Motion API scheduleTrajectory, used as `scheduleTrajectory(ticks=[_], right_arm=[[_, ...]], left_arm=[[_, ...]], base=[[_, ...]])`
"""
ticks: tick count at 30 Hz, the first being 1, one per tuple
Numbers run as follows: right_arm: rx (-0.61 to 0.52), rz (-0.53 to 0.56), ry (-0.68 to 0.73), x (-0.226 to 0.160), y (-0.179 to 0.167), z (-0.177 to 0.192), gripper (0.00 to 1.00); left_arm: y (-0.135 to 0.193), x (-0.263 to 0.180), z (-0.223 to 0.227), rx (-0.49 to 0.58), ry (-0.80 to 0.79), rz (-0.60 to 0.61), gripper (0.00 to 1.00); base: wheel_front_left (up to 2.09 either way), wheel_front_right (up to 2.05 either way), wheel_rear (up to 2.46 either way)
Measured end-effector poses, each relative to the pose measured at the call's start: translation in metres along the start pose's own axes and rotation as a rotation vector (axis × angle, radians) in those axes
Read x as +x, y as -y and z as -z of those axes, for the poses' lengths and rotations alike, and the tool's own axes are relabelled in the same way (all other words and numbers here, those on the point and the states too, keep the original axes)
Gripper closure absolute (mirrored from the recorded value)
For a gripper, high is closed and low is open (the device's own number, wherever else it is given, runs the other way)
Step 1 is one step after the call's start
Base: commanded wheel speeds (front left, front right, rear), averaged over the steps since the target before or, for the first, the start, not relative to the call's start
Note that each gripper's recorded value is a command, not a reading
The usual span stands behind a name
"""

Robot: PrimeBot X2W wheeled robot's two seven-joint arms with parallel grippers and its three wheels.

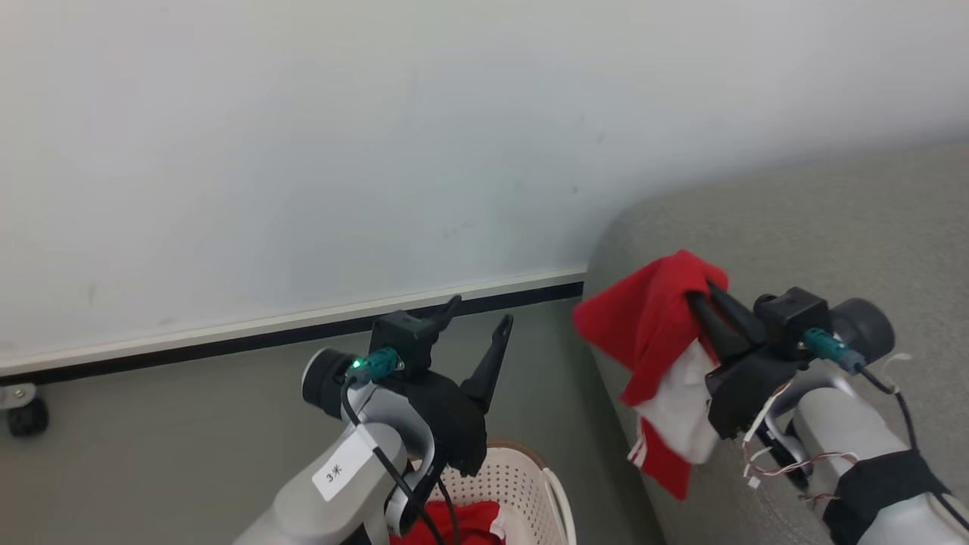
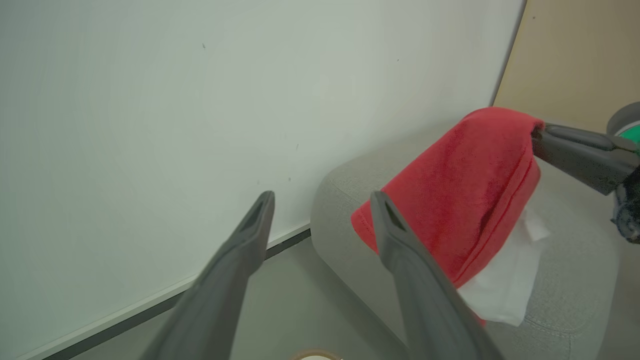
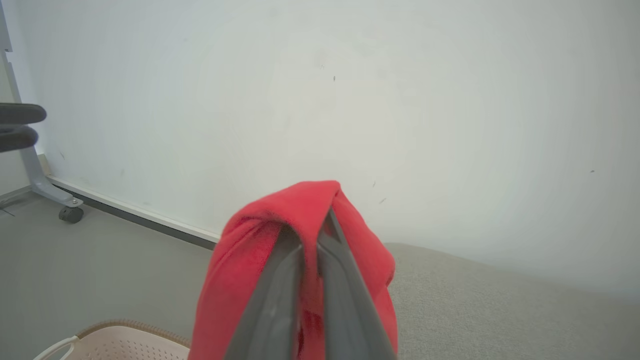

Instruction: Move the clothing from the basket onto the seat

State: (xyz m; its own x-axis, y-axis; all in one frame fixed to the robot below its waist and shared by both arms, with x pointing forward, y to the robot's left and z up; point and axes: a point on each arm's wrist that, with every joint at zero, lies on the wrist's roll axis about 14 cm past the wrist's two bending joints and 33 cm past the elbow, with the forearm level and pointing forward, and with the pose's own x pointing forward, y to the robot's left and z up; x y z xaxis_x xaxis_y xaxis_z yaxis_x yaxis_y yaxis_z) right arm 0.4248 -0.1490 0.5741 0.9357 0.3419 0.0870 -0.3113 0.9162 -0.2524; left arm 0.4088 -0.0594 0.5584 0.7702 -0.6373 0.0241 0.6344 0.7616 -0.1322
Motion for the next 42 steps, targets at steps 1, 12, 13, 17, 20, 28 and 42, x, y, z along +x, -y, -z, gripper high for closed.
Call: scheduleTrajectory(ticks=[1,12,13,17,20,28,42], right_arm=[[0.000,0.000,0.000,0.000,0.000,0.000,1.00],[-0.087,0.141,0.029,-0.048,0.064,-0.014,1.00],[-0.093,0.154,0.028,-0.053,0.069,-0.014,1.00],[-0.111,0.201,0.028,-0.069,0.086,-0.016,1.00],[-0.123,0.230,0.018,-0.078,0.098,-0.017,1.00],[-0.119,0.277,-0.041,-0.083,0.122,-0.005,1.00],[-0.191,0.398,0.018,-0.017,0.213,-0.065,1.00]], left_arm=[[0.000,0.000,0.000,0.000,0.000,0.000,0.00],[0.054,0.007,0.028,-0.073,-0.050,0.133,0.00],[0.059,0.008,0.029,-0.080,-0.051,0.147,0.00],[0.078,0.012,0.034,-0.080,-0.062,0.200,0.00],[0.089,0.014,0.040,-0.083,-0.074,0.235,0.00],[0.102,0.018,0.058,-0.077,-0.104,0.297,0.00],[0.077,0.050,0.080,-0.058,-0.119,0.317,0.00]], base=[[0.00,0.00,0.00],[0.00,0.00,0.00],[0.00,0.00,0.00],[0.00,0.00,0.00],[0.00,0.00,0.00],[0.00,0.00,0.00],[0.00,0.00,0.00]])
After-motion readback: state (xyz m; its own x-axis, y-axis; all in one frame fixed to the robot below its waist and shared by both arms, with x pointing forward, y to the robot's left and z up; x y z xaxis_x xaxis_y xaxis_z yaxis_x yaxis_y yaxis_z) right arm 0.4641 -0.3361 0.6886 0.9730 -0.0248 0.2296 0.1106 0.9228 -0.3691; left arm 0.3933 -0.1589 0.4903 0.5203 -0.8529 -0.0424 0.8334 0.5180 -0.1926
